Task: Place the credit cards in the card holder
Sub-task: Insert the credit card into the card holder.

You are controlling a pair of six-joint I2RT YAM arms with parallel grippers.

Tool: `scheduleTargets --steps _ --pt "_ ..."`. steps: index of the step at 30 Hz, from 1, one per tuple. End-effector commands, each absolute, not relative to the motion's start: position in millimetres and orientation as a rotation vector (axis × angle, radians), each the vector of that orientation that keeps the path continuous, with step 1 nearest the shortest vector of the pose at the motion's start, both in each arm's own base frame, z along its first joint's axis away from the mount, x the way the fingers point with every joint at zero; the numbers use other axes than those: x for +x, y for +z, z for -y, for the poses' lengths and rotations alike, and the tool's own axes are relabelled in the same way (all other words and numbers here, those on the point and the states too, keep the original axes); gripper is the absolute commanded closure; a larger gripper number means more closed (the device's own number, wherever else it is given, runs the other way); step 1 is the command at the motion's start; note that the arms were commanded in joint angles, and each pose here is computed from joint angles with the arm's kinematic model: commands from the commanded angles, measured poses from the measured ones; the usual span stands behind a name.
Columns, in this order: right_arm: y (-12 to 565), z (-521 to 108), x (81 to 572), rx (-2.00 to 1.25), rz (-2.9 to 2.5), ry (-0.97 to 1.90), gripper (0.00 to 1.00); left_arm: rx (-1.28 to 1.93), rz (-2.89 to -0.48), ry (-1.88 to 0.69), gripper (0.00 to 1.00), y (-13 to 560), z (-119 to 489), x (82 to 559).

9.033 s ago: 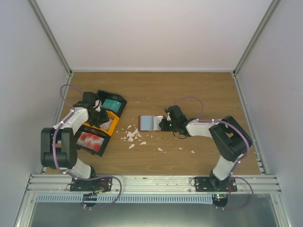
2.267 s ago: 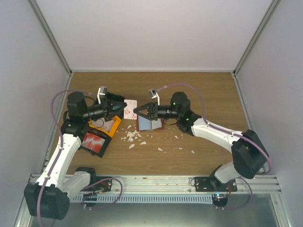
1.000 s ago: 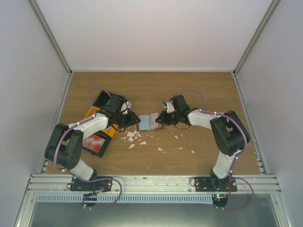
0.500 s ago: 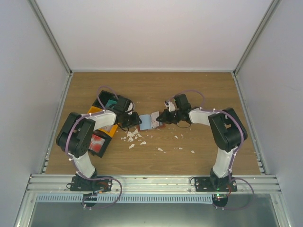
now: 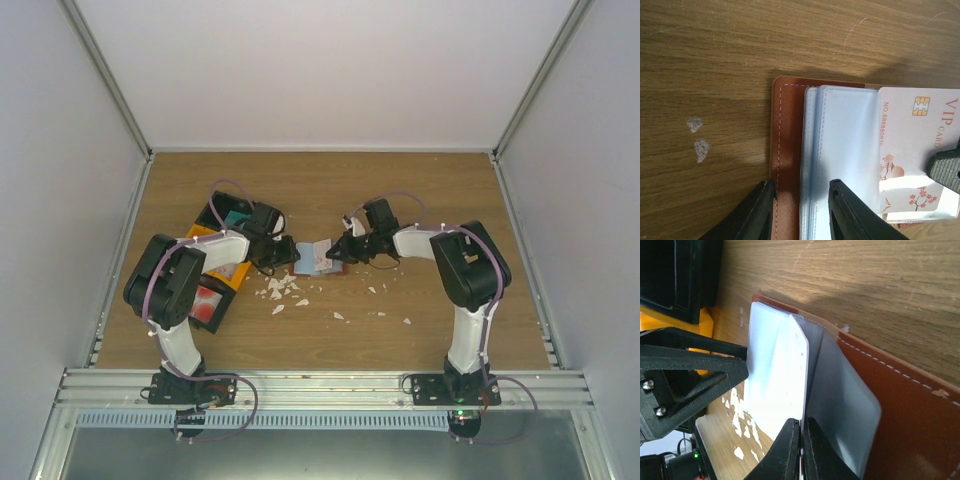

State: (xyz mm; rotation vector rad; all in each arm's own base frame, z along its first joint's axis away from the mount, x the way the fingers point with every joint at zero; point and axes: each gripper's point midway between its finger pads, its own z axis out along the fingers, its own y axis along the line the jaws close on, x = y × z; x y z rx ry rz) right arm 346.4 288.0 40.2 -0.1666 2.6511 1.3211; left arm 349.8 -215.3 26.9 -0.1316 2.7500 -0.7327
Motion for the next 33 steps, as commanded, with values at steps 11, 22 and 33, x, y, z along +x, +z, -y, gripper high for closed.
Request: scheduleTargets --steps 11,22,33 --pt "16.0 -267.2 334.9 0.171 -2.721 1.264 0.96 -0.117 -2.795 -0.632 0.73 5.2 210.5 340.5" --pt "15.6 -275.8 322.9 0.167 -2.719 1.319 0.96 -0.128 -2.801 -0.637 0.78 1.9 210.7 338.8" --pt "15.0 -297.7 325.4 0.105 -2.670 1.475 0.95 -0.111 -2.813 -0.663 0.80 -0.9 213.3 334.8"
